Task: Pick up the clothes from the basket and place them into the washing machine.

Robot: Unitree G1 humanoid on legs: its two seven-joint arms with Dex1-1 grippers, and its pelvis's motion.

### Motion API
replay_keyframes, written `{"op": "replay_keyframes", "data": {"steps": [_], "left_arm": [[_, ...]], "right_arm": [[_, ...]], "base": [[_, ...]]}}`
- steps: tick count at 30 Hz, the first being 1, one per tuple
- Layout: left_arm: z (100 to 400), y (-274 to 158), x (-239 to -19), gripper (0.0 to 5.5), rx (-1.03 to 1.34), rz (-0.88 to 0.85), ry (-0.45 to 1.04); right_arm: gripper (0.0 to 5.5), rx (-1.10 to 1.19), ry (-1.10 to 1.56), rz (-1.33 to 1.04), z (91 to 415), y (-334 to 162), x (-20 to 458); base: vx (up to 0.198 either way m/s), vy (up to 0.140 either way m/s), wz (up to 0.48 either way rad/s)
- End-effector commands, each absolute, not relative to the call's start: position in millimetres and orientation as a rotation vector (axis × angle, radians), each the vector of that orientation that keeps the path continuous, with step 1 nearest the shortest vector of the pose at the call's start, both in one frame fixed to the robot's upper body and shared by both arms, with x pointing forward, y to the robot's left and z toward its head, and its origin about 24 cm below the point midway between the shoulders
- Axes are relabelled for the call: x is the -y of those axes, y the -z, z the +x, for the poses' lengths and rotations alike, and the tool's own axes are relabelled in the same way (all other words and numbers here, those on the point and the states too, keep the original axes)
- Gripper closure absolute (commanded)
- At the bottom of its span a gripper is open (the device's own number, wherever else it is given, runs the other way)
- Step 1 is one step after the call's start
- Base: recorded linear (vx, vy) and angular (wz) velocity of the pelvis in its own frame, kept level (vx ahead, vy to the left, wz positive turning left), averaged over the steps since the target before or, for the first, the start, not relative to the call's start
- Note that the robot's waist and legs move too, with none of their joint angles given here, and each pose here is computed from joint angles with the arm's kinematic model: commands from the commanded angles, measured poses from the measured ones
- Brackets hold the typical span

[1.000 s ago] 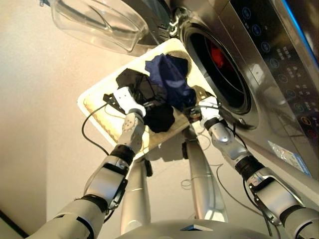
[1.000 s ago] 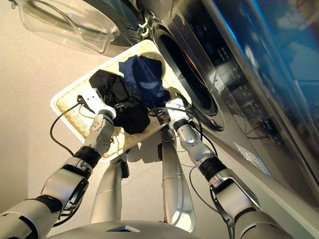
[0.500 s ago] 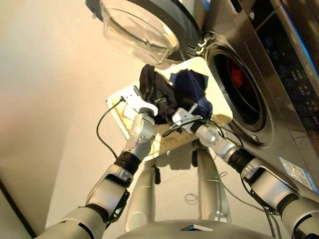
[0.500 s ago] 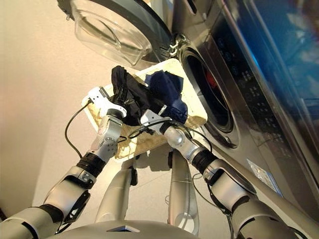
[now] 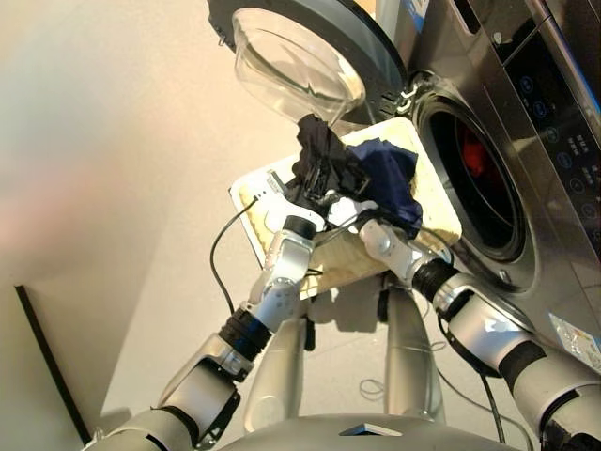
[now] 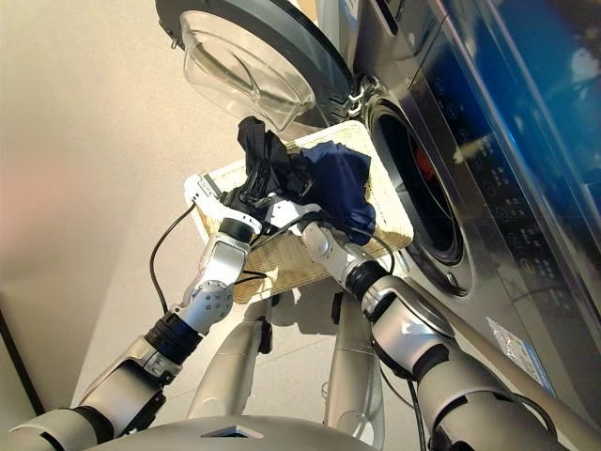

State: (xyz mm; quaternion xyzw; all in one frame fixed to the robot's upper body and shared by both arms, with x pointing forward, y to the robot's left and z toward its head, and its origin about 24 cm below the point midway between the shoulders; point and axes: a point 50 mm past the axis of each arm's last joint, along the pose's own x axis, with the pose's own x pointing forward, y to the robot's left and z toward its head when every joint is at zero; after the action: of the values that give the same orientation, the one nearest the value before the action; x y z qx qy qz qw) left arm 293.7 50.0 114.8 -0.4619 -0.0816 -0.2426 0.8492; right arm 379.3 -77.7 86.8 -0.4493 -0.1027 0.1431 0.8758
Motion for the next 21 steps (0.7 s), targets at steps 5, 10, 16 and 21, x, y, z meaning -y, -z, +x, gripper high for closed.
{"op": "replay_keyframes", "data": {"steps": [5,10,16,21], "left_arm": [[282,-143,-52,0.0,0.301,-0.975,0.619],[291,-138,-73,0.0,0.336,-0.981,0.475],[292,-133,-129,0.0,0.461,-0.957,0.205],[290,-114,-164,0.0,0.478,-0.928,-0.009]], "right_arm": [[5.5,0.389,-0.213,-0.817,392,-144,50],[5.5,0.362,-0.089,-0.783,394,-137,77],[5.5,0.248,0.231,-0.745,397,-129,155],[5.5,0.22,0.534,-0.583,396,-150,216]], "base": [[0.0,0.0,0.0],[0.0,0.0,0.0],[0.0,0.0,0.0],[0.0,0.0,0.0]]}}
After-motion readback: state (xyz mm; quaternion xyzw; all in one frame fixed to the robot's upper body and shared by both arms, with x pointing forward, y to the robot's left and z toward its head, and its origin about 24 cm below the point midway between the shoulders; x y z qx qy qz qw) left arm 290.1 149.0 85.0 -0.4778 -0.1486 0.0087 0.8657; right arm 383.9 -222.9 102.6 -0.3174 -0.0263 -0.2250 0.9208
